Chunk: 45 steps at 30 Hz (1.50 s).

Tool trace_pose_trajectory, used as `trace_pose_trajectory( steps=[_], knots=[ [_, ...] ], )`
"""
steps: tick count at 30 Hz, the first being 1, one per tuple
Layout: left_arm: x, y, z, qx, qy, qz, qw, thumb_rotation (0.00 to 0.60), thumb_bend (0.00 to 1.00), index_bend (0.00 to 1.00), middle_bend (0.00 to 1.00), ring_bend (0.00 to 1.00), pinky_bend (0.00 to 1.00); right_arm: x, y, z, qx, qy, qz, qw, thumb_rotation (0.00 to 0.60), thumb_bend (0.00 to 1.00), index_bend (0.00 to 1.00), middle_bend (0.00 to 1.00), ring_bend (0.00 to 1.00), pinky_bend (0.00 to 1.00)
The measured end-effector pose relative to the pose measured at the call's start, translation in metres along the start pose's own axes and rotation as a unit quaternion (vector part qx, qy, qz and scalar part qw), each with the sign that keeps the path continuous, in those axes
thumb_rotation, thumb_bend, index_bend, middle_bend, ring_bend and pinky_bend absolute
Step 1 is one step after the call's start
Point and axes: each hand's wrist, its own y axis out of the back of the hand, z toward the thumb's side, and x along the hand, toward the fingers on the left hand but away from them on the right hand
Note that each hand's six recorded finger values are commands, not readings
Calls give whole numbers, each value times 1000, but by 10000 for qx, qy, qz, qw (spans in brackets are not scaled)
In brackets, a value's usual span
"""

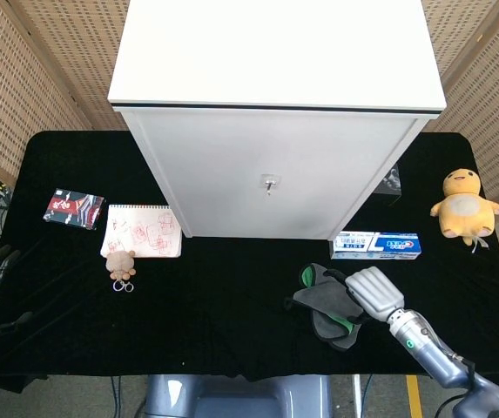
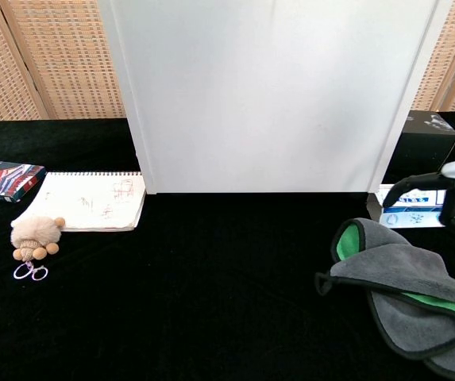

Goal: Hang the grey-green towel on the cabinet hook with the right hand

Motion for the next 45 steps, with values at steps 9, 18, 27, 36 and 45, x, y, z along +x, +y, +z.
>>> trace_pose_trajectory(
  steps=[9, 18, 27, 36, 45],
  knots=[
    [0, -1, 0, 14, 13, 0, 10000, 600, 0, 0, 0, 0, 0, -22, -17, 21, 374, 15, 145, 9992, 600, 231, 285, 948, 982, 1000],
    [1, -1, -1, 17, 26, -11, 10000, 600, 0, 0, 0, 0, 0, -36, -30, 42, 925, 178, 192, 9954, 600, 264, 289, 947, 982, 1000],
    [3, -3, -2, 13, 43, -47, 10000, 600, 0, 0, 0, 0, 0, -45, -42, 50, 1388, 238, 253, 9897, 600, 283, 291, 948, 982, 1000],
    [4, -4, -2, 7, 48, -63, 10000, 600, 0, 0, 0, 0, 0, -47, -49, 38, 2046, 111, 219, 9785, 600, 363, 312, 947, 982, 1000],
    [4, -3, -2, -2, 50, -58, 10000, 600, 0, 0, 0, 0, 0, -42, -55, 27, 2447, 240, 188, 9691, 600, 528, 430, 948, 982, 1000]
  ],
)
